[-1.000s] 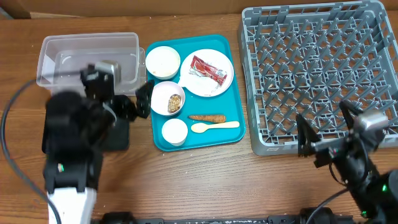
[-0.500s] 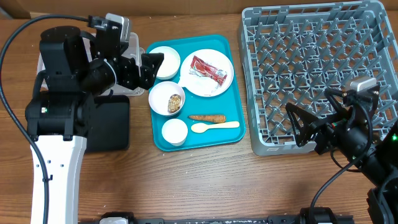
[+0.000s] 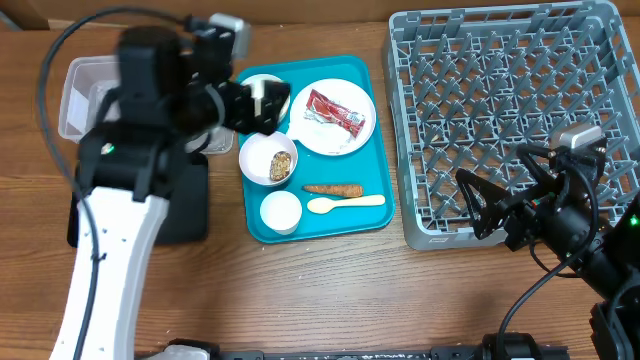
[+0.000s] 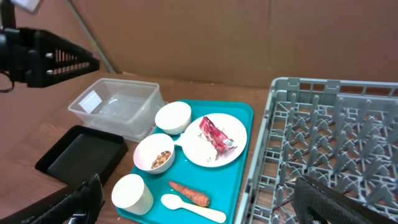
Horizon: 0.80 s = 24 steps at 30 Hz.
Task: Sort waste into correct bins and load items into the dishwasher
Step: 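Reach the left gripper to the white plate and grasp the red wrapper, then carry the wrapper and tissue with the left gripper into the clear bin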
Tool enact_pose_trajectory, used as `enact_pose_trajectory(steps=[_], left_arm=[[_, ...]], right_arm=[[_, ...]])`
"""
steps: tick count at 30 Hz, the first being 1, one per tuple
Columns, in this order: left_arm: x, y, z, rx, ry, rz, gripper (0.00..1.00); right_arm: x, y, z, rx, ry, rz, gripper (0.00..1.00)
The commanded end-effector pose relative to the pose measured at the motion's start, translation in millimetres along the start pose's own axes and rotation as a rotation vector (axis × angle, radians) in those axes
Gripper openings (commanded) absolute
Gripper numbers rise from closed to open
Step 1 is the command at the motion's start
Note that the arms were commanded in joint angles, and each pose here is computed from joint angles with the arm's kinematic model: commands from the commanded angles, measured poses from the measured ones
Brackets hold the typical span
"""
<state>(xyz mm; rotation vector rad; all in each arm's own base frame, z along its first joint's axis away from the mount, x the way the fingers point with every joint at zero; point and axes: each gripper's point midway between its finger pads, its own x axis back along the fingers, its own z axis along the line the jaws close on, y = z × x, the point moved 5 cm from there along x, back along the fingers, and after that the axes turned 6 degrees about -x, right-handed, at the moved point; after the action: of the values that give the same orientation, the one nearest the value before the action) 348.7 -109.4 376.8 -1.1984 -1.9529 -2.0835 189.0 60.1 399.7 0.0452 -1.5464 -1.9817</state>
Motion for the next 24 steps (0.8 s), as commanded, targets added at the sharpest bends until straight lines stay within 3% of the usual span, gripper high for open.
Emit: enact_pose_trajectory(steps=[1,4,10,15,24], left_arm=[[-20.2,11.9,6.6,-0.03,0.219,0.074,1.0],[-83.5,-11.6,9.8,-0.042,0.227,0.22,0.98],[-169.9,-52.7,16.2,-0.15,0.167,0.358,0.97],[-249.4,-96.1,-13.3,-0.577,0.02,0.435,1.0],[-293.0,-151.3,-9.2,-0.848,-0.057,0.573,1.0]], right_arm=[[4.9,5.0,-3.2,-0.001,-0.048,-0.015,1.0],[-0.9,-3.7,-9.4,-0.031,-0.07,0.042,1.0],[-14.9,-10.7,-20.5,-0.066,-0.1,0.111,1.0],[-35.0,-23.6,-33.2,-0.121,-0.115,0.222,1.0],[-59.2,-40.1,-49.0,-0.185,-0.134,0.353,1.0]])
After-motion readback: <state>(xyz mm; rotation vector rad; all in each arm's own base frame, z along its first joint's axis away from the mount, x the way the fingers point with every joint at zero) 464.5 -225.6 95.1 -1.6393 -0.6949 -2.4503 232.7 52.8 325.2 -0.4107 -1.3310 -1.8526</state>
